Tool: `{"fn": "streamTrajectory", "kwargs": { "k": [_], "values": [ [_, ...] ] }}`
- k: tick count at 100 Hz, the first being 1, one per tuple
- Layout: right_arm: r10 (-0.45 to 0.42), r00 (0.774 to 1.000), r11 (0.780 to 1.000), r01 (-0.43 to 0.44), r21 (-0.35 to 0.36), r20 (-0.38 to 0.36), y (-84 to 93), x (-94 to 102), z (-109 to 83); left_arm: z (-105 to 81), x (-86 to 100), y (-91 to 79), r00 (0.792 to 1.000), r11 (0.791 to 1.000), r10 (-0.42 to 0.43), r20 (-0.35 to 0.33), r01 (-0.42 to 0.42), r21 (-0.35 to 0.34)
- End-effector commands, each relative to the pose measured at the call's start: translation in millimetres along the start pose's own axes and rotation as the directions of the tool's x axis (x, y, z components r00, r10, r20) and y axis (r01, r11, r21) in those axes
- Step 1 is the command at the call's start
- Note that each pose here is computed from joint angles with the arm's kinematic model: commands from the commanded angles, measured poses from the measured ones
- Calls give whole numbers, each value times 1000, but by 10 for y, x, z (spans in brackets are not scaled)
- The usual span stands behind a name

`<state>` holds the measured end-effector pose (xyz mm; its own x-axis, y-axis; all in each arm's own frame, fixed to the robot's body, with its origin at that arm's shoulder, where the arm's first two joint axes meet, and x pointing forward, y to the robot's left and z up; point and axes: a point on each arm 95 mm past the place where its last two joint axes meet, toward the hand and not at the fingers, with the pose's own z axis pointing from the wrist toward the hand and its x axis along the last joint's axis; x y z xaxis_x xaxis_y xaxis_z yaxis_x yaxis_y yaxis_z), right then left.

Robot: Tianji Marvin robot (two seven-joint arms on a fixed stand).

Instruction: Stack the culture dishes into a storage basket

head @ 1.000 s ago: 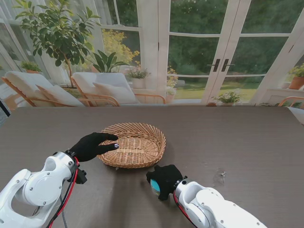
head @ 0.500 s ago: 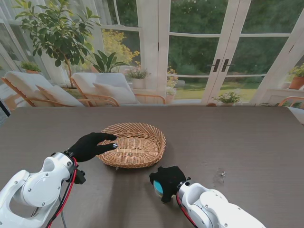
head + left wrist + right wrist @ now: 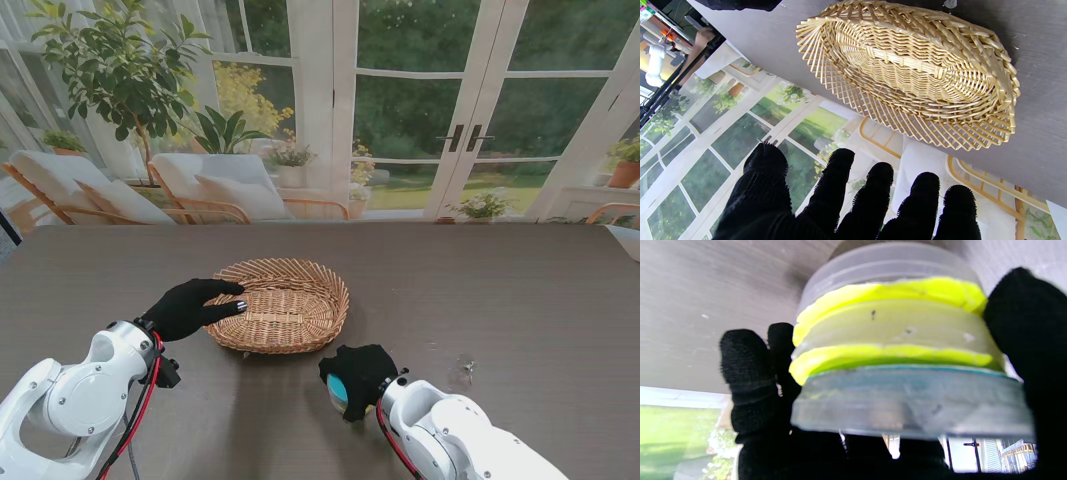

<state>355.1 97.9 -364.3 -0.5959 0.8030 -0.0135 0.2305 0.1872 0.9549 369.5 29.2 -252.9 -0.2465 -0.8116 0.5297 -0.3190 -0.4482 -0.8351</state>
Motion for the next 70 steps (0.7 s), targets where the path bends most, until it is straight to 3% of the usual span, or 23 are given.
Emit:
{"fn": "streamTrajectory", "kwargs": {
  "k": [1,30,70],
  "values": [
    [8,1000,1000,-8,-12,-9,111,35,-10,-19,10,14,1000,1000,-6,0,6,-9],
    [40,999,998,-39,-39,18,429,-41,-7,-35,-4,4,1000,1000,-8,1,8,-7],
    [37,999,997,-35,-65,36,803,-99,197,-46,-23,1,1000,1000,-11,5,11,-5]
  ]
}}
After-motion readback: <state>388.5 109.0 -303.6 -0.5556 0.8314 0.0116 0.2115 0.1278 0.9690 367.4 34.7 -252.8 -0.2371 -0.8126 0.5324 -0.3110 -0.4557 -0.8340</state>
